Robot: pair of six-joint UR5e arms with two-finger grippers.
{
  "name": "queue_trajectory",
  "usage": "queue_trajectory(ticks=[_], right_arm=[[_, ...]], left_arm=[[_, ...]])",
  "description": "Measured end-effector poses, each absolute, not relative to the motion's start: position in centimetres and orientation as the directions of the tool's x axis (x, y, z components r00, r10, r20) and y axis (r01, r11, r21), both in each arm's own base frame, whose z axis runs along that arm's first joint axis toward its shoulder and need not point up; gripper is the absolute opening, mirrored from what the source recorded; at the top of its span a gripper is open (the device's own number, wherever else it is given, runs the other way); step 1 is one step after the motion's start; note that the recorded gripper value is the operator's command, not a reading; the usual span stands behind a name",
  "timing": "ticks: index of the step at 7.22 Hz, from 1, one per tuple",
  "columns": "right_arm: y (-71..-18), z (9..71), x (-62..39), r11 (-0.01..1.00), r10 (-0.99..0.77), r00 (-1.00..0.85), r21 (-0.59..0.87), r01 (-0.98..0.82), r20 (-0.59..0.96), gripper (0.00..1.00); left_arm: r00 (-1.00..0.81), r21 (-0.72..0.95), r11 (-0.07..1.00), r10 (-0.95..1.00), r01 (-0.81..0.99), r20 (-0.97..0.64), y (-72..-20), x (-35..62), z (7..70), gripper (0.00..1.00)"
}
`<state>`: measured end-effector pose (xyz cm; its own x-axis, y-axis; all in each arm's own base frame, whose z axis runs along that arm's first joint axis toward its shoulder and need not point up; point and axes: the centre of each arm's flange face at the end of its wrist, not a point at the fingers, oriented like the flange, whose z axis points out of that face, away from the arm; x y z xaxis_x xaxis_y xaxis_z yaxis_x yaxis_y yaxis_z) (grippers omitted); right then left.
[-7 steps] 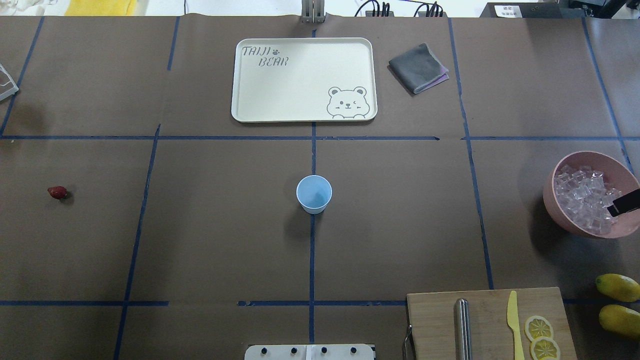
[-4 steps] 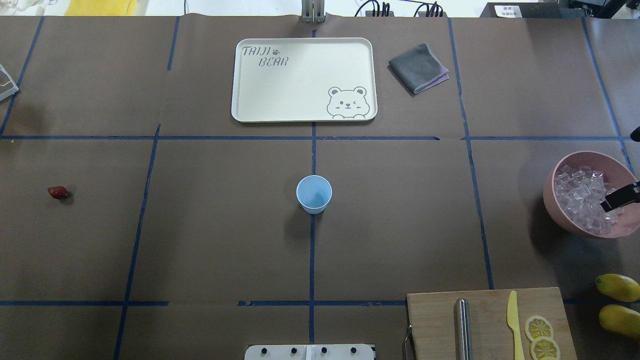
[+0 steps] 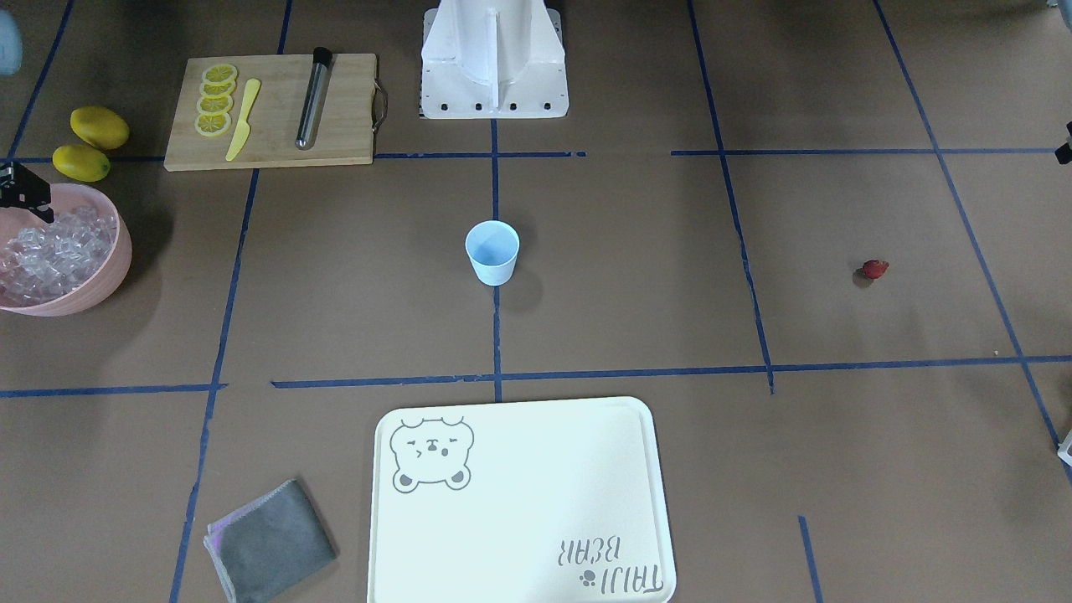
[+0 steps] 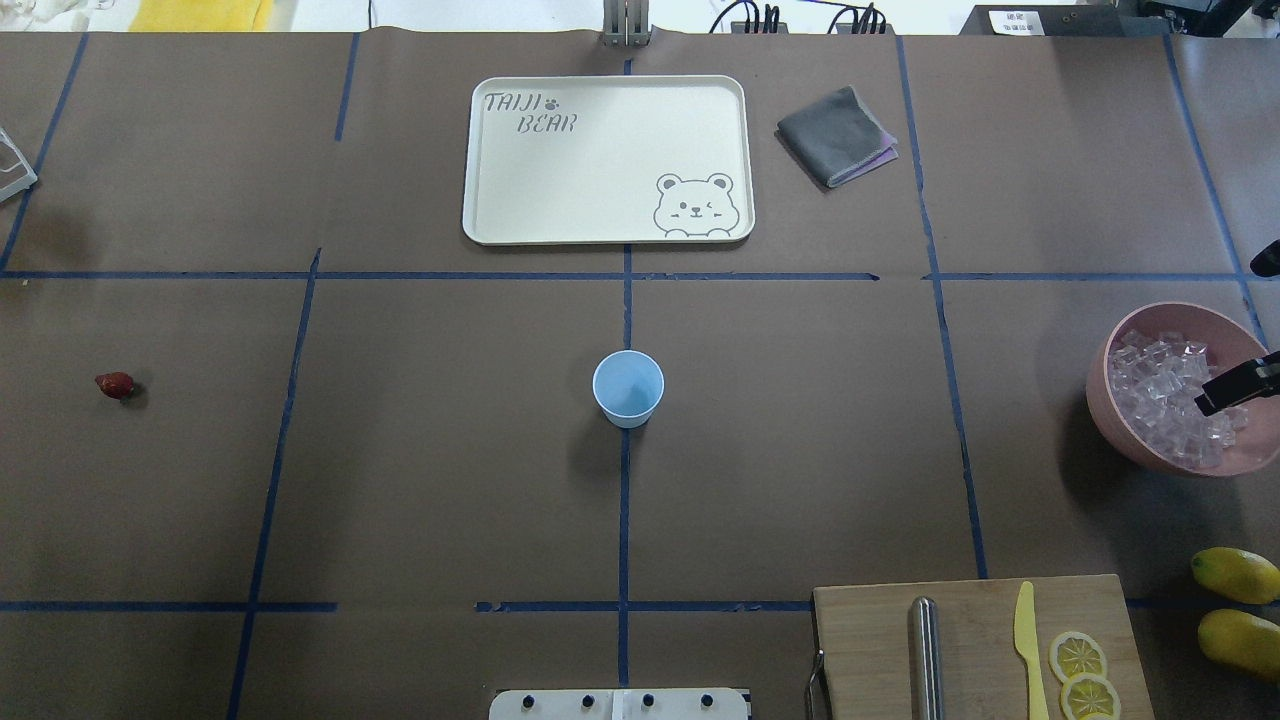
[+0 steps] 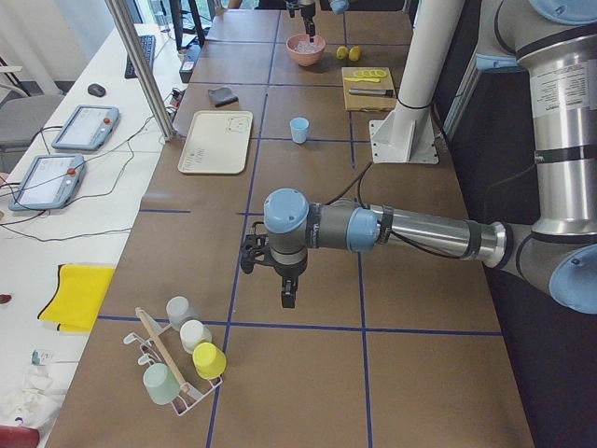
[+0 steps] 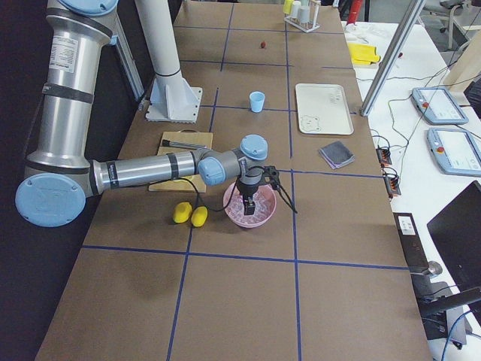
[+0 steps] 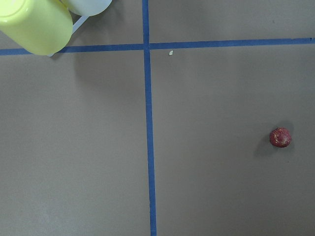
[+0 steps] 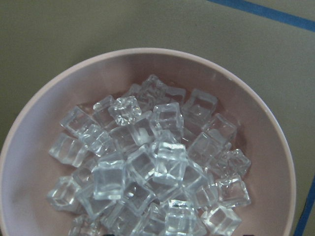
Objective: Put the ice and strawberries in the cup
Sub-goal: 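Lower the right gripper into the pink bowl and grasp ice cubes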
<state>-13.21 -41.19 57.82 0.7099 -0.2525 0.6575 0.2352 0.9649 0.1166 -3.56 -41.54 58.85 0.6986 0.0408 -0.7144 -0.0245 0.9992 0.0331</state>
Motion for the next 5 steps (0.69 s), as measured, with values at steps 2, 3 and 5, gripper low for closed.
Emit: queue_trajectory(ticks=[2, 3, 5], right_arm=[[-41.07, 58.39, -13.68, 0.964, -0.253, 0.71, 0.105, 0.246, 0.657, 0.87], [-41.02, 58.46, -13.91, 0.962, -0.256, 0.709, 0.104, 0.251, 0.657, 0.85], [-40.9, 58.49, -14.31, 0.96, -0.262, 0.708, 0.103, 0.26, 0.656, 0.67]], left_arm=[[0.699, 0.032, 0.999, 0.04, -0.024, -0.714, -41.53, -3.56, 58.88, 1.0], [0.699, 0.032, 0.999, 0.04, -0.024, -0.714, -41.53, -3.56, 58.89, 1.0], [0.699, 0.031, 0.999, 0.039, -0.024, -0.714, -41.53, -3.56, 58.9, 1.0]])
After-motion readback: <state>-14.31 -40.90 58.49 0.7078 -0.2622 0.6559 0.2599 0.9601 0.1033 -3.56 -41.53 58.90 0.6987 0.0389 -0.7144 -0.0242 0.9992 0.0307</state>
